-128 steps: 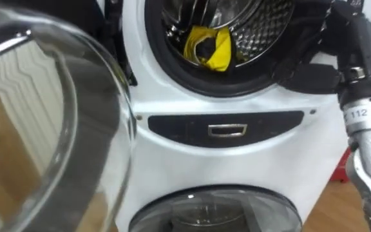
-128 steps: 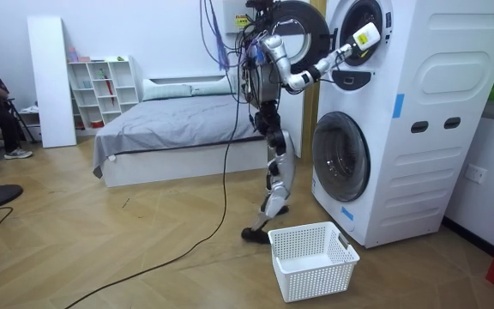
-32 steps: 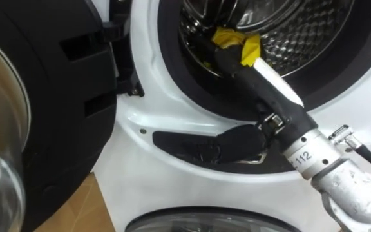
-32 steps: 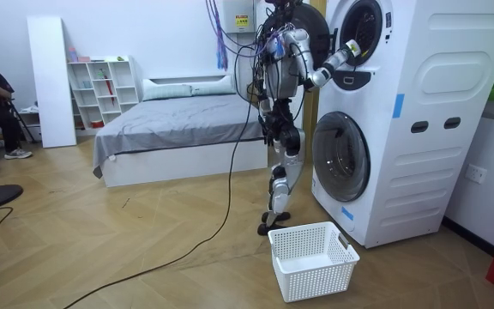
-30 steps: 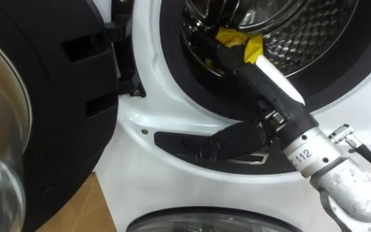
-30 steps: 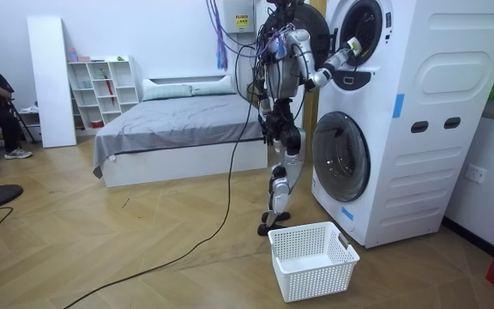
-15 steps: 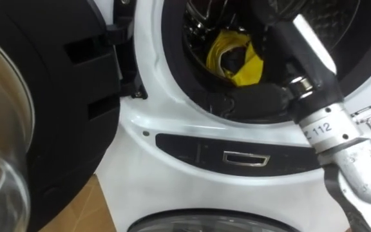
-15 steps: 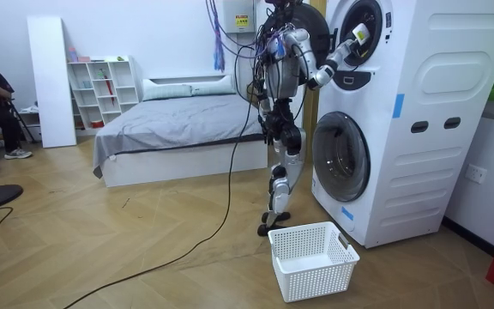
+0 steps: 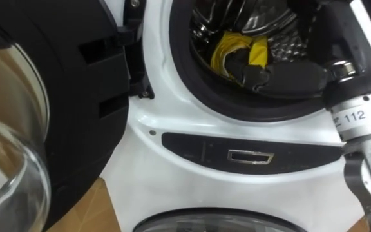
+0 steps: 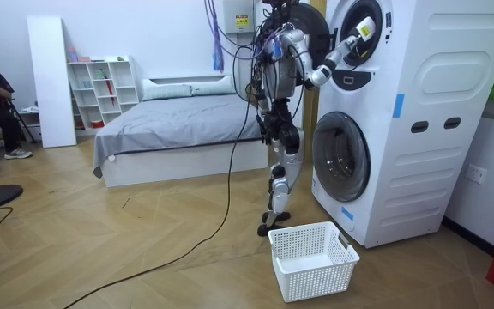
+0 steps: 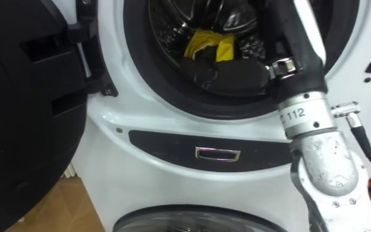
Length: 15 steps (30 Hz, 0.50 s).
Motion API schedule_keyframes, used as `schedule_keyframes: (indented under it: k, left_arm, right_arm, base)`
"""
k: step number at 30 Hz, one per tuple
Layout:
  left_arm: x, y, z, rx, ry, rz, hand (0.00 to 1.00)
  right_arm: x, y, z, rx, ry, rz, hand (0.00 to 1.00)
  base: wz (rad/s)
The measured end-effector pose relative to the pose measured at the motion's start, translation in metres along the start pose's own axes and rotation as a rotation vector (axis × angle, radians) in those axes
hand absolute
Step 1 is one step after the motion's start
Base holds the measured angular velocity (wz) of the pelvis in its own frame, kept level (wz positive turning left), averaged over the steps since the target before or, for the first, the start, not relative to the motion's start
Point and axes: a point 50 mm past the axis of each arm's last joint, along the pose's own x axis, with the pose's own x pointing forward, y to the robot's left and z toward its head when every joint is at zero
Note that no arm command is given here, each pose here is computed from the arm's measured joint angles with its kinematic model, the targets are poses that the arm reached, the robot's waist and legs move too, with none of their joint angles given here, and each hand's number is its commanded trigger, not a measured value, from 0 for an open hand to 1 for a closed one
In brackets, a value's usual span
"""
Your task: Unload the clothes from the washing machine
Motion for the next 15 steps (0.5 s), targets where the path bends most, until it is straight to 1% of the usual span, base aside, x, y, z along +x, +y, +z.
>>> schedule_keyframes:
  k: [5,9,12,15]
  left_arm:
    - [0.001,0.002,0.004,-0.008,-0.003,0.006,0.0]
    - [0.001,0.004,0.007,-0.006,0.005,0.012,0.0]
    - [0.001,0.008,0.01,-0.006,0.002,0.019,0.0]
    - [0.002,0.012,0.022,-0.005,-0.017,0.013,0.0]
  right_arm:
    - [0.0,-0.001,-0.001,-0.046,0.004,0.003,0.0]
    - [0.0,-0.001,-0.004,-0.115,0.028,0.011,0.0]
    - [0.001,-0.002,-0.016,-0.148,0.079,0.022,0.0]
    - [0.005,-0.005,-0.033,-0.208,0.151,0.06,0.0]
  base:
    - [0.0]
    - [0.0]
    - [0.0]
    - [0.03]
